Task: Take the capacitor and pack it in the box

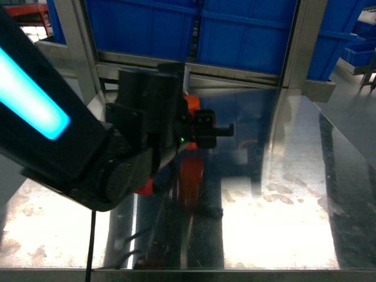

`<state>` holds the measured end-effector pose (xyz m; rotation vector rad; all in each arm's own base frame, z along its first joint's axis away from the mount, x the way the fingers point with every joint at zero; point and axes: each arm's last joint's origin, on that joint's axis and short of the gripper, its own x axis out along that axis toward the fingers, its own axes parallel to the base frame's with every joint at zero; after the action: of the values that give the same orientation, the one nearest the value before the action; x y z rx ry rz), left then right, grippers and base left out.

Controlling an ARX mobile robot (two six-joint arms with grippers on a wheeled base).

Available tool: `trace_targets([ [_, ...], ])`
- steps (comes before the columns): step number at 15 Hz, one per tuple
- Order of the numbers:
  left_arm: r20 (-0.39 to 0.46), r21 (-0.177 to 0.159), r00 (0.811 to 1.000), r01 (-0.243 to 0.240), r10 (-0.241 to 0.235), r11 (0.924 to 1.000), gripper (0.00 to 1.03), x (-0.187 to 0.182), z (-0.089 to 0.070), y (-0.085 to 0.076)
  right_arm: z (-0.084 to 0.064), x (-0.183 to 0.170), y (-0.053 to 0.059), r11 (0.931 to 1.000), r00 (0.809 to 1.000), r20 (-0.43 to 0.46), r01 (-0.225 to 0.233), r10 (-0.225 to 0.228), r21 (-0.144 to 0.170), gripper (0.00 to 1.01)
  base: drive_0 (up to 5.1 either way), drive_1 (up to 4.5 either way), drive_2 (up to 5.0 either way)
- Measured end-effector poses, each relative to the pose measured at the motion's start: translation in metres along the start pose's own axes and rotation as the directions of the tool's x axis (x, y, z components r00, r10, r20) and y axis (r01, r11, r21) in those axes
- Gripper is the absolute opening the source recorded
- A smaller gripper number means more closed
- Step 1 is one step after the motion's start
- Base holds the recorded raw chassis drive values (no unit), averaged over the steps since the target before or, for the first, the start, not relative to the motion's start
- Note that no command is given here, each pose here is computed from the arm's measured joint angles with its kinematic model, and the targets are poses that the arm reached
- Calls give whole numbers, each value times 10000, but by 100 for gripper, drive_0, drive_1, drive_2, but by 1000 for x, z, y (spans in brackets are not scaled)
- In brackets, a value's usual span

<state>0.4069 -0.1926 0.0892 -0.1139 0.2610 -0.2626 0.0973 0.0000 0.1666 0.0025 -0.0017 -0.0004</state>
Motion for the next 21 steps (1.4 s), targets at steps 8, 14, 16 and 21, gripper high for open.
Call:
trace_targets([
  [8,4084,-101,8917,-2094,1952,9778,45,-296,64,98,0,0,0,10000,10000,4,0,0,0,98,0,0,0],
  [14,2671,551,9283,-2828,2587,9576,45,-312,45,110,0,0,0,10000,10000,11,4,-4,0,98,0,0,0],
  [16,2698,532,9258,-2891,2649,9558,45,-314,43,110,0,0,0,10000,10000,4,4,-4,0,98,0,0,0],
  [21,2594,611,9353,-2646,2407,9624,45,-325,29,106,0,0,0,10000,10000,0,0,0,0,98,0,0,0],
])
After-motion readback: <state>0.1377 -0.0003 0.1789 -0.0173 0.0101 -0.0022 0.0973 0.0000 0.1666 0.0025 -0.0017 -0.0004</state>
